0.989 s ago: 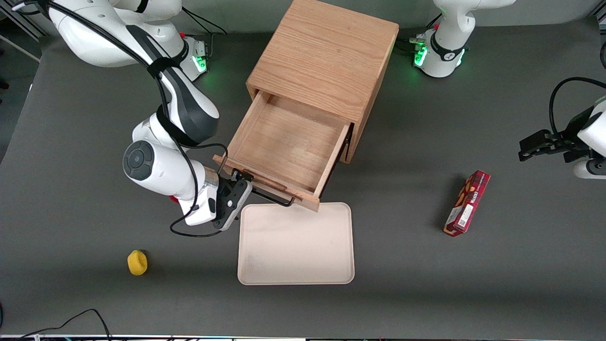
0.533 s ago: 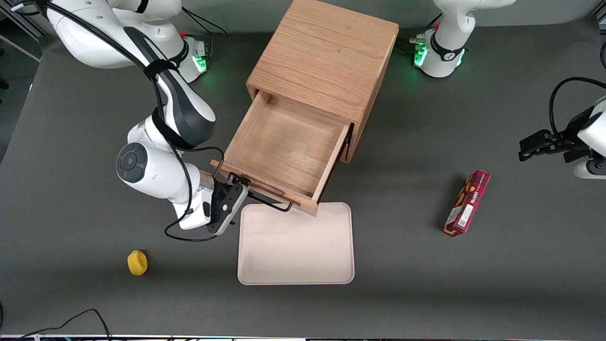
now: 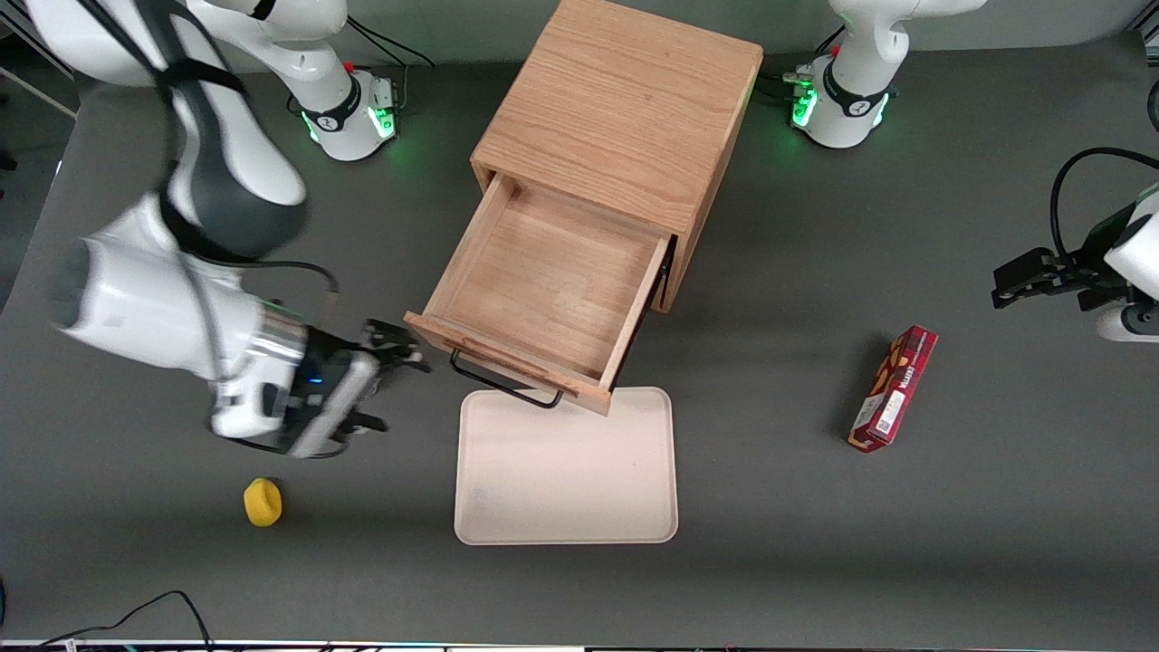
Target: Open upper drawer
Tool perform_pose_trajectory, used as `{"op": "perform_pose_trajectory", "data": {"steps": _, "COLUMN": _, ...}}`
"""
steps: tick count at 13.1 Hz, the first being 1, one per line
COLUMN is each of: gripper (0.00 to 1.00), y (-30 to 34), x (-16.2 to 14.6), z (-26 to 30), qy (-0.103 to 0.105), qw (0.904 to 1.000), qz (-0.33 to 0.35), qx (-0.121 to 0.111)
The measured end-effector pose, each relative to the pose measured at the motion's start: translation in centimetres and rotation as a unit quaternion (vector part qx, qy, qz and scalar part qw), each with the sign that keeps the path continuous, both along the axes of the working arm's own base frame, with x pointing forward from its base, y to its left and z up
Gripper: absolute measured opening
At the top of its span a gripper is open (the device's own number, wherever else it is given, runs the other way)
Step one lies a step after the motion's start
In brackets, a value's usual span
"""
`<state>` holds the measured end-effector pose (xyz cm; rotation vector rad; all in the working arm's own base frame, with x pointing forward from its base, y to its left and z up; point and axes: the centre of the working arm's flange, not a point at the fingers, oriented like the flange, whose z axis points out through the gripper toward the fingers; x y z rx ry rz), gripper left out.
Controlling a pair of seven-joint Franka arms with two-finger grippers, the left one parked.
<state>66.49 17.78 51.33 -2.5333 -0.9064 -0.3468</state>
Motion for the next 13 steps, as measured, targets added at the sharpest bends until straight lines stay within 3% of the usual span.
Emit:
{"op": "perform_pose_trajectory", "data": {"steps": 1, "gripper": 1.0, "y": -3.1, "x": -0.7, "z": 2.3, "qy": 0.024, "qw": 0.9985, "qz": -0.048, "qx": -0.002}}
{"op": "perform_pose_trajectory", "data": {"steps": 3, "gripper": 1.0, "y": -9.7, "x": -2.6, "z": 4.3, "qy": 0.083, "qw": 0.9856, "qz": -0.145, "qx": -0.024}}
{"op": "perform_pose_trajectory", "data": {"steps": 4, "gripper": 1.0, "y": -13.7, "x": -3.8, "z": 4.0, "qy": 0.112, "qw": 0.9764, "qz": -0.179, "qx": -0.045}}
{"op": "perform_pose_trajectory", "data": {"steps": 6, "gripper": 1.0, "y": -20.1, "x": -6.0, "z": 3.3, "qy": 0.155, "qw": 0.9512, "qz": -0.236, "qx": -0.125}}
{"op": "perform_pose_trajectory", "data": {"steps": 7, "gripper": 1.0, "y": -21.3, "x": -6.8, "z": 3.6, "qy": 0.168, "qw": 0.9338, "qz": -0.269, "qx": -0.167}}
{"op": "perform_pose_trajectory", "data": {"steps": 9, "gripper": 1.0, "y": -19.9, "x": -8.3, "z": 5.8, "qy": 0.182, "qw": 0.9077, "qz": -0.316, "qx": -0.208}}
{"op": "perform_pose_trajectory", "data": {"steps": 11, "gripper": 1.0, "y": -17.3, "x": -9.4, "z": 8.2, "qy": 0.179, "qw": 0.9015, "qz": -0.331, "qx": -0.213}}
{"op": "perform_pose_trajectory", "data": {"steps": 13, "gripper": 1.0, "y": -16.5, "x": -9.6, "z": 9.8, "qy": 0.166, "qw": 0.9036, "qz": -0.335, "qx": -0.21}}
